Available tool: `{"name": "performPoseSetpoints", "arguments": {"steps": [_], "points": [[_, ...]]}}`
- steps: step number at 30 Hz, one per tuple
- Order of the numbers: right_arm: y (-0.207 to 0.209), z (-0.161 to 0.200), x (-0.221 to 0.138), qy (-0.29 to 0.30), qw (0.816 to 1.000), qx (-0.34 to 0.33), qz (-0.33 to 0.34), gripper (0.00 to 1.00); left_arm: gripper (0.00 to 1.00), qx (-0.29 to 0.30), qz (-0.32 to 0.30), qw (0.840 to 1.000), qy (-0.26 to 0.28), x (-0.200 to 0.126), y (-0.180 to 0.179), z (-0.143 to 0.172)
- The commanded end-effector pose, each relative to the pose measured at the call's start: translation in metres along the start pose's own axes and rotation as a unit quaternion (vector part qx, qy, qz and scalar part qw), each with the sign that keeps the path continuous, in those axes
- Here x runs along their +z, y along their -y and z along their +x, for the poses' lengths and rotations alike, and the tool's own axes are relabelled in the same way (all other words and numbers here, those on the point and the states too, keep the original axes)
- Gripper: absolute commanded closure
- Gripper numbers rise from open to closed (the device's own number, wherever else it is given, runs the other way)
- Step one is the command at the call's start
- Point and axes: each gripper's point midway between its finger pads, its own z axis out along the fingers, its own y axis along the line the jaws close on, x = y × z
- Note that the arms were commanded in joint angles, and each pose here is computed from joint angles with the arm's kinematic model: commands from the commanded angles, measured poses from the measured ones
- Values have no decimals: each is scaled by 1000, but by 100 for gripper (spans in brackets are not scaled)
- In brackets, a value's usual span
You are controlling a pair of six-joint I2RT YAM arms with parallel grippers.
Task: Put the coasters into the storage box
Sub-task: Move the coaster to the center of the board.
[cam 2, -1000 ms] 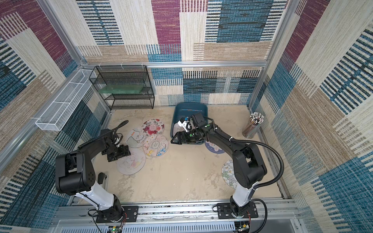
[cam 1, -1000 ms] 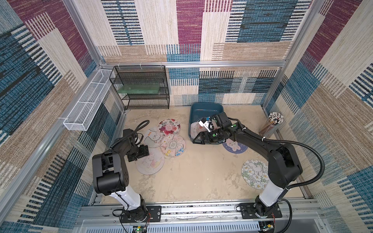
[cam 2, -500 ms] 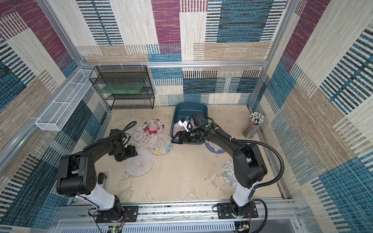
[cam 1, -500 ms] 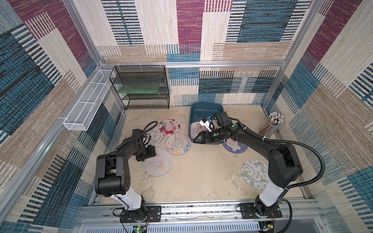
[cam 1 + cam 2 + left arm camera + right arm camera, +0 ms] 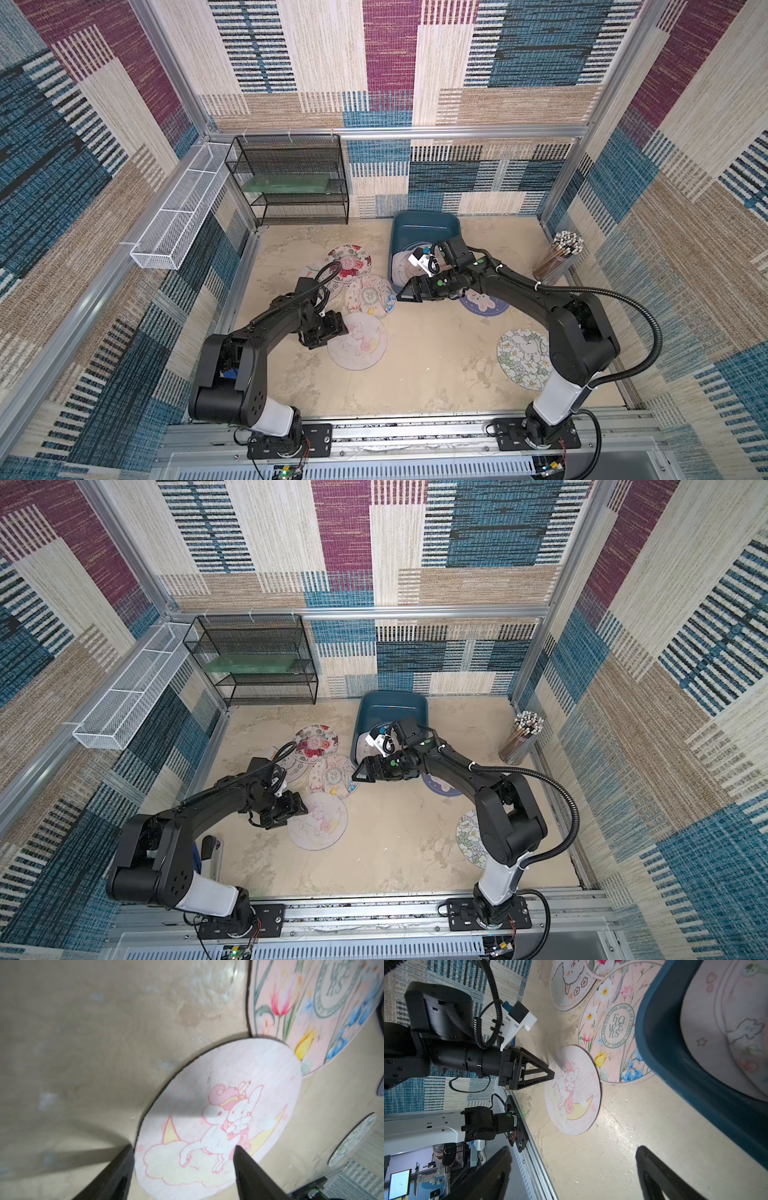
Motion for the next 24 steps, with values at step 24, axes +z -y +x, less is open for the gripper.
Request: {"name": "performPoseSetpoints", "arguments": {"steps": [24], "points": [[27,79,97,-111,990,26,84,12,19,-63,-91,994,14,-1,-24,55]]}}
